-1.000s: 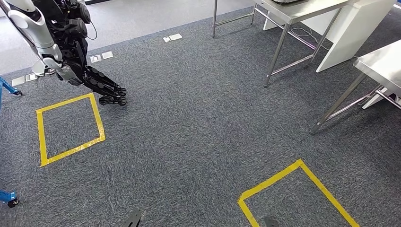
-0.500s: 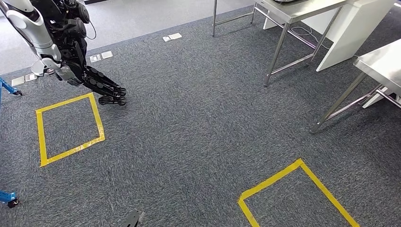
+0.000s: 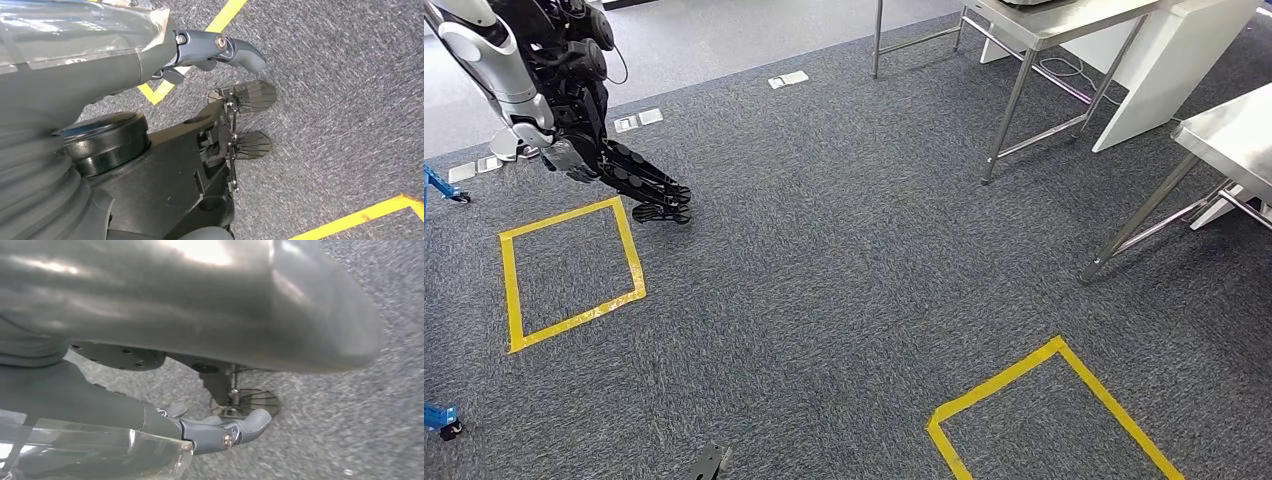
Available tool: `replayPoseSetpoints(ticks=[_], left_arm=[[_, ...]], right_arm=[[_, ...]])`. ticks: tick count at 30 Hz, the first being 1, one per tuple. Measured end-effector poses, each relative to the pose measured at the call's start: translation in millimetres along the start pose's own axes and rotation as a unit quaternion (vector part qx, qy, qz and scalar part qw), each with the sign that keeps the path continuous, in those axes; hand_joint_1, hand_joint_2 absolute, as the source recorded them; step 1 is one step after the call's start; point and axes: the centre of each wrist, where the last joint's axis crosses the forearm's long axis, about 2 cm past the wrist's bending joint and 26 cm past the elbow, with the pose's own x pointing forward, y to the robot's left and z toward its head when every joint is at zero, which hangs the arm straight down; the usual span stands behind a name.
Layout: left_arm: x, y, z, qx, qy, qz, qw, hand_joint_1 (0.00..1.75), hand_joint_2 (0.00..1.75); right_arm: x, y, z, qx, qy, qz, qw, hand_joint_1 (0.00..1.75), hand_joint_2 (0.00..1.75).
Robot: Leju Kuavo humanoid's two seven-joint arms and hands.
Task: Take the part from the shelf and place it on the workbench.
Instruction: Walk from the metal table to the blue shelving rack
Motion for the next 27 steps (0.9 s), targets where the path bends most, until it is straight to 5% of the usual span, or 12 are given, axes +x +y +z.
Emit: replayPoseSetpoints(ticks=[14, 27], left_arm=[[3, 14, -1, -0.022, -0.012, -0.006, 1.000, 0.00, 1.75], [4, 4, 0, 0.004, -0.002, -0.004, 1.000, 0.00, 1.75]], right_arm=[[2, 8, -1, -0.003, -0.002, 0.012, 1.000, 0.00, 0.00], [3, 7, -1, 0.000, 0.004, 0.024, 1.000, 0.00, 0.00]])
